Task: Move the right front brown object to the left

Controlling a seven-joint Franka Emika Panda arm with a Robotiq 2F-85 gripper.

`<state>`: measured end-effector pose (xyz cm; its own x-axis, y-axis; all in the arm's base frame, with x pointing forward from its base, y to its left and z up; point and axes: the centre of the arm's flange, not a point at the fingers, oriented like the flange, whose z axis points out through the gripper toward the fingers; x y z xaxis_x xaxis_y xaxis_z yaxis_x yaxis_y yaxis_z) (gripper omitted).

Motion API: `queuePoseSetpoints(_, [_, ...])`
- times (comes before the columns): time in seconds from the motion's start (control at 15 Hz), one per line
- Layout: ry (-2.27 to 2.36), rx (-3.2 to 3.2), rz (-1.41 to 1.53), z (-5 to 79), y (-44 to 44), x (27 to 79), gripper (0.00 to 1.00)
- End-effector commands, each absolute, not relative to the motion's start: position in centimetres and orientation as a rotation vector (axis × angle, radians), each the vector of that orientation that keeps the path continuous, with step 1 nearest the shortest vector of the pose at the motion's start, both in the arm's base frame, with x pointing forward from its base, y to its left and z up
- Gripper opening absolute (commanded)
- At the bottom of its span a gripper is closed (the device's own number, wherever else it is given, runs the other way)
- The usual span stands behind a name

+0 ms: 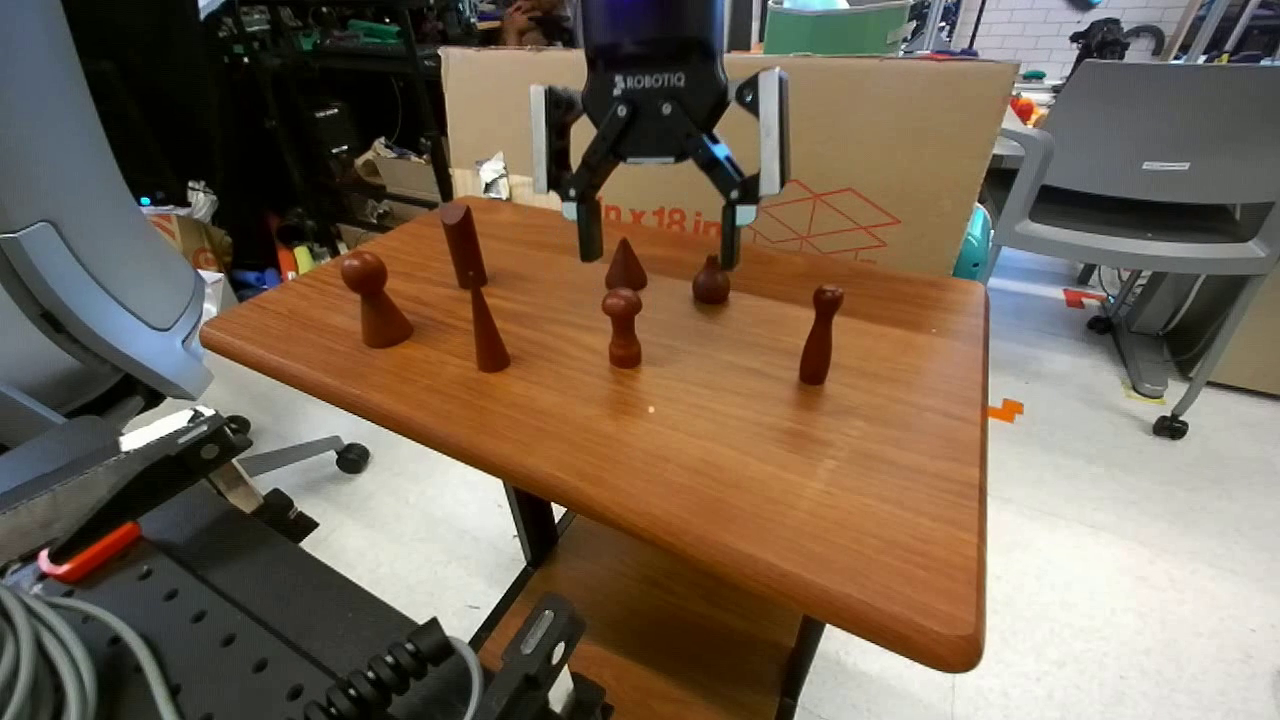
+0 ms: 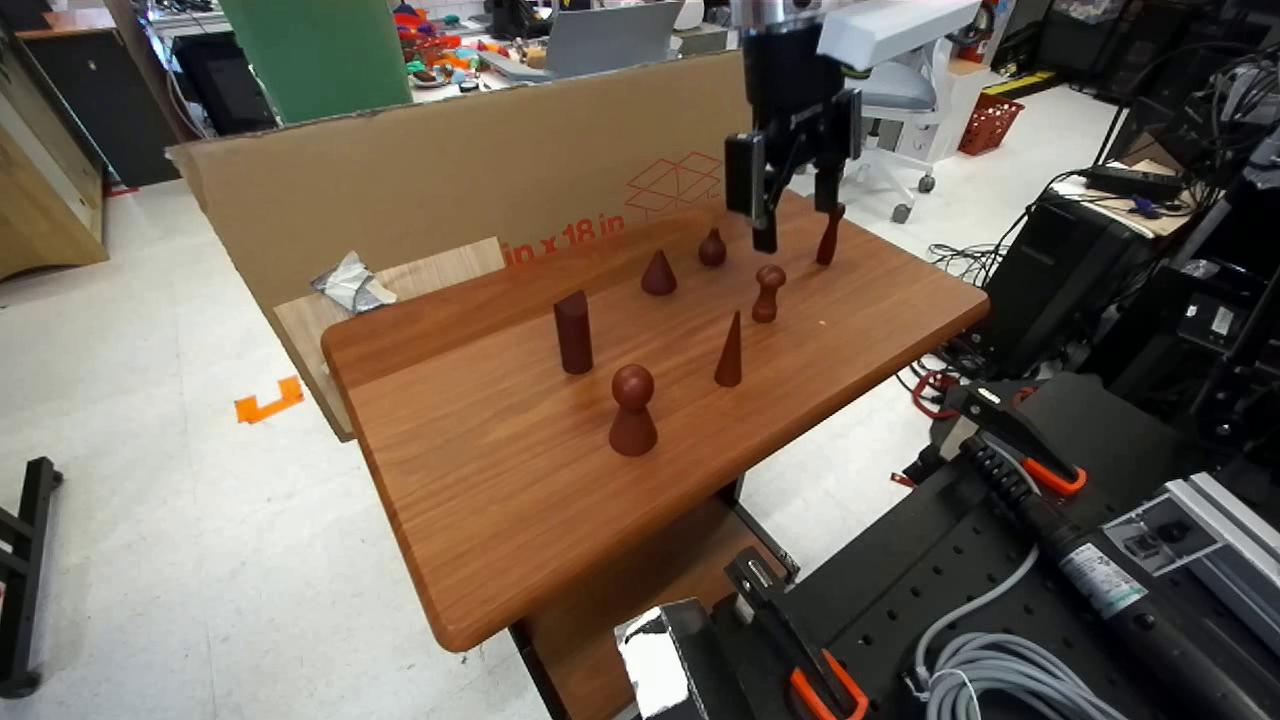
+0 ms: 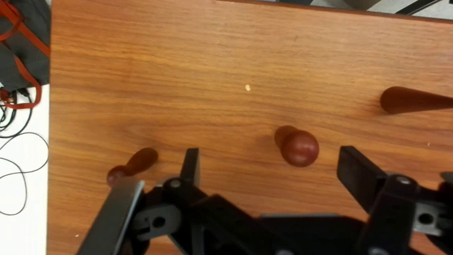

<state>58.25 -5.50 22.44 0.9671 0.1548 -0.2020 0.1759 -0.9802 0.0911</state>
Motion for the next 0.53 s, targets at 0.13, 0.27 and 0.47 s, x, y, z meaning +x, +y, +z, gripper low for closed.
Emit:
queuePoseSetpoints(0.13, [0.162, 3.090, -0.108, 31.4, -10.6, 54.8, 1.00])
queuePoseSetpoints(0.27, [0.159, 3.070, -0.136, 30.1, -10.4, 56.4, 1.00])
queuePoseSetpoints(0.47, [0.142, 3.073, -0.098, 32.0, -11.7, 55.5, 1.00])
